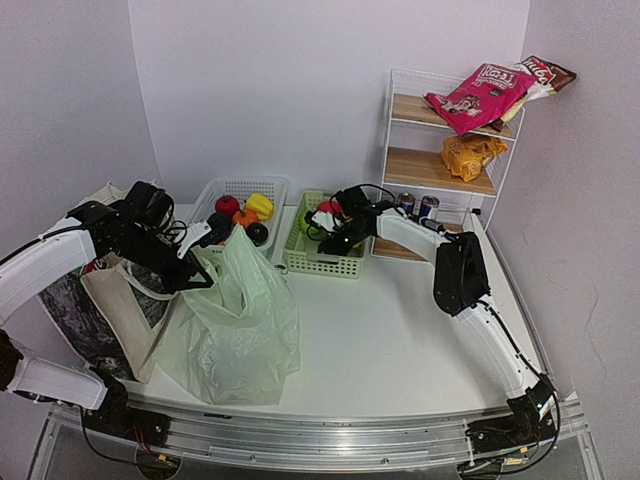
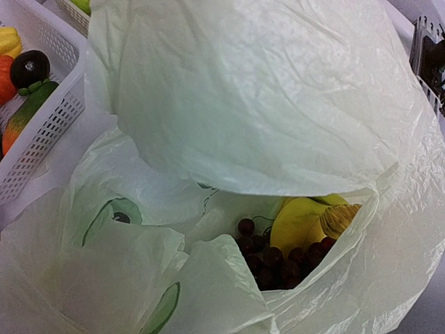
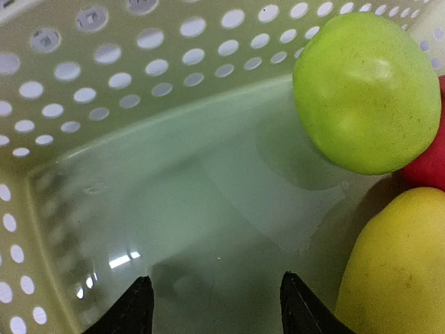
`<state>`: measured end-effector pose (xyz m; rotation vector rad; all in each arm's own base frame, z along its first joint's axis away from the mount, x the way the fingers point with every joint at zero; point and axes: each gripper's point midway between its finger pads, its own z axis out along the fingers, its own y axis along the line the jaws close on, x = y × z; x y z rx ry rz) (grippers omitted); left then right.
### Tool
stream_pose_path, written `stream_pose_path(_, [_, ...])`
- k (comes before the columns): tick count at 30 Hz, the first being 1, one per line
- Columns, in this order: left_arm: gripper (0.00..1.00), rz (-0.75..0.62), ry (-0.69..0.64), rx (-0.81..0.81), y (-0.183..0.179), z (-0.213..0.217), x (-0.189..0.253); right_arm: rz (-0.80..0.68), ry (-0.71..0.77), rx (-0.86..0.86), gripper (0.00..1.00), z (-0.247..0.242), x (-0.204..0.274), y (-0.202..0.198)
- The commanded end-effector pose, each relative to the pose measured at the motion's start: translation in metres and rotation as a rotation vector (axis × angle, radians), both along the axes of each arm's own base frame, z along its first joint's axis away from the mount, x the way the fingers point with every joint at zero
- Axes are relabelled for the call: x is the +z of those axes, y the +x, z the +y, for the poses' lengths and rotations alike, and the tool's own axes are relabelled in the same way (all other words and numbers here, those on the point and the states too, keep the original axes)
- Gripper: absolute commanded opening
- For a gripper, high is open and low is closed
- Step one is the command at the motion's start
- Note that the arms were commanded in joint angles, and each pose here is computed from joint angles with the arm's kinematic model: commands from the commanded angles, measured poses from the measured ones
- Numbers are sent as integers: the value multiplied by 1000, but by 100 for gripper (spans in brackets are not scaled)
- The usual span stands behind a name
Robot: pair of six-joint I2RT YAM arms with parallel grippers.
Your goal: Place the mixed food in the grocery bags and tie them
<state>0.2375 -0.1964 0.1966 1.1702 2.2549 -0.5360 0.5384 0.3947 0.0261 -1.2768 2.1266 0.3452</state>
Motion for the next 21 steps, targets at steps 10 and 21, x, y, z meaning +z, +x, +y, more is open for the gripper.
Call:
stream_pose_path(10, [0,-49,-34,-1,3,0,13,-293,140,-339,71,-20,125,65])
stream_pose_path(21, [0,-38,-40,-5,4,-3,13,-274,-71,-409,89,-56,52,75])
